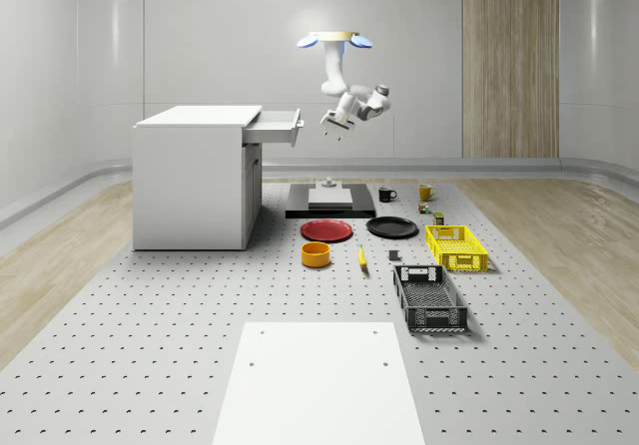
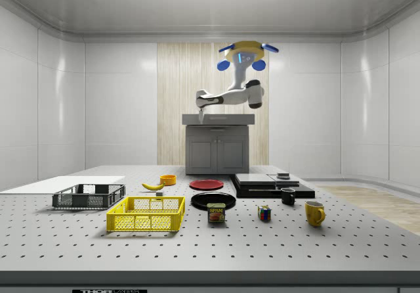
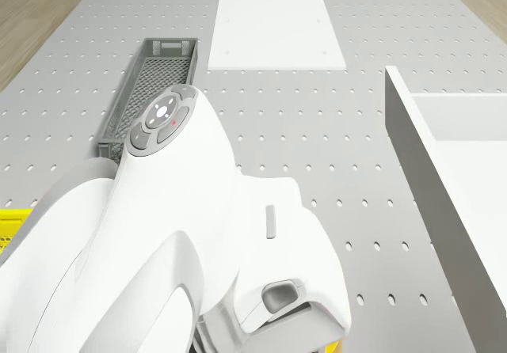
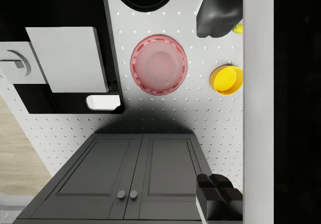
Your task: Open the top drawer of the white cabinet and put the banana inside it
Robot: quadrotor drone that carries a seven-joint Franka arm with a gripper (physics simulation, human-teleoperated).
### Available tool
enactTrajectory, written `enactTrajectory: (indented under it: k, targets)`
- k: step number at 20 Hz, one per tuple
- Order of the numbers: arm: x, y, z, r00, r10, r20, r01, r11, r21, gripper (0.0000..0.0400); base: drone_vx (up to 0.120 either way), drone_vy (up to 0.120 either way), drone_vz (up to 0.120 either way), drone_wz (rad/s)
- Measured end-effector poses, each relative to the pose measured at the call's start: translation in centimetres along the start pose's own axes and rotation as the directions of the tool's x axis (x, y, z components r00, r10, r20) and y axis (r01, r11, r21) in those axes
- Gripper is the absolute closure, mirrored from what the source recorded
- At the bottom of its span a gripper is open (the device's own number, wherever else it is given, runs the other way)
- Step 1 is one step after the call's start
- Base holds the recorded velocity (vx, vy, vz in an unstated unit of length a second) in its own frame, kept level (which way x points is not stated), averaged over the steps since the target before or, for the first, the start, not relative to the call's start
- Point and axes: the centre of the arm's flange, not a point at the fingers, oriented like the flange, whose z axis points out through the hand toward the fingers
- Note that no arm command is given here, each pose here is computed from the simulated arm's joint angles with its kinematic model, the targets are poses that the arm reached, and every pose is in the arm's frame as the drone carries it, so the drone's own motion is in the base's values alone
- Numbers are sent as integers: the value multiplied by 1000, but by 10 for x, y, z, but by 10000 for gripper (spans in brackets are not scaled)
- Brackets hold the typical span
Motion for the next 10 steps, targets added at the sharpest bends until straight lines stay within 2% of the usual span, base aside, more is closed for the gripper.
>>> enactTrajectory:
  k: [4, 10]
  targets:
    - [12, 12, 1, 993, -8, 114, -5, 993, 118, 0, 120, 120, -120, 0]
    - [20, 20, 2, 983, -20, 184, -16, 981, 192, 0, 120, 120, -120, 0]
